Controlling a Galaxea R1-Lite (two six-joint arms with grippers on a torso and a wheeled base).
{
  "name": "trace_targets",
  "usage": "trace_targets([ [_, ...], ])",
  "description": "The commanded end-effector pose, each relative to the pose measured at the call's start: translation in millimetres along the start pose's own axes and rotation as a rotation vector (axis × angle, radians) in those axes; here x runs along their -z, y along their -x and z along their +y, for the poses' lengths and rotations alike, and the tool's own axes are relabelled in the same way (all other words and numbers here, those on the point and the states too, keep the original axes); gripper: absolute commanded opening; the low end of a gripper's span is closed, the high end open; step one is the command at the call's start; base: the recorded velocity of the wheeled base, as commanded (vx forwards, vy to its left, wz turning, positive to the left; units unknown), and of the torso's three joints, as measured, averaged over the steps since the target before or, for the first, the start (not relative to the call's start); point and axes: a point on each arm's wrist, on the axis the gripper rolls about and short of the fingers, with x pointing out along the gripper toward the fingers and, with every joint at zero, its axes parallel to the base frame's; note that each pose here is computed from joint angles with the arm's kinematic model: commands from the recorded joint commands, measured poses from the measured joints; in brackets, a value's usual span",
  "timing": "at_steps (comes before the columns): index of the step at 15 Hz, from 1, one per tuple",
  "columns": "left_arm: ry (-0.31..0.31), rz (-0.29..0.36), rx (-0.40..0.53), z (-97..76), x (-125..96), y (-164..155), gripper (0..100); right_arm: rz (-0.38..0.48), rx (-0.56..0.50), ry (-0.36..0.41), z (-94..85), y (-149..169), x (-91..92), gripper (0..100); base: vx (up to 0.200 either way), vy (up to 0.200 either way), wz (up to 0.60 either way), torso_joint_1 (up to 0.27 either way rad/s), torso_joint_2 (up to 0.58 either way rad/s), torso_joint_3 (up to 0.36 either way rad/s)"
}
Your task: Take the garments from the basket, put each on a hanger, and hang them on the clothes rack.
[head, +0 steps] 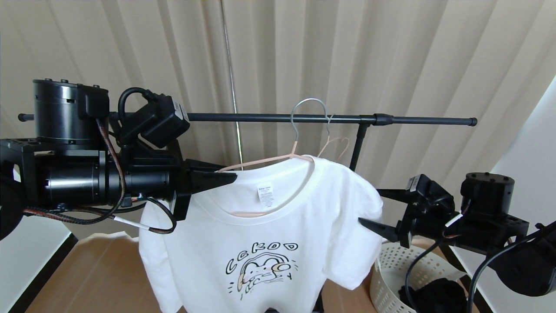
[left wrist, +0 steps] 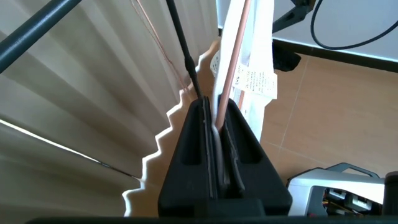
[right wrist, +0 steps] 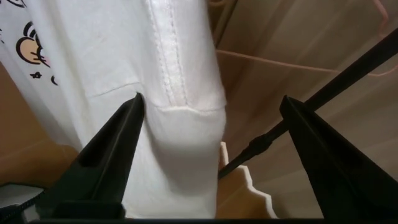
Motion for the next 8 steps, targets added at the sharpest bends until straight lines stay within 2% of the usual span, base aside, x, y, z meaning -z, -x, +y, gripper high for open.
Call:
trace_targets([
  [1, 0.000, 0.000, -0.007, -0.4, 3, 1, 0, -0.001, 0.001, 0.001, -0.9, -1, -0.2, 0, 0.000, 0.000, 0.00, 0.000, 0.00, 0.000],
  [8, 0.014, -0.012, -0.038, -0.3, 5, 10, 0, -0.020, 0.085, 0.010, -27.1, 5, -2.9, 0, 0.000, 0.000, 0.00, 0.000, 0.00, 0.000],
])
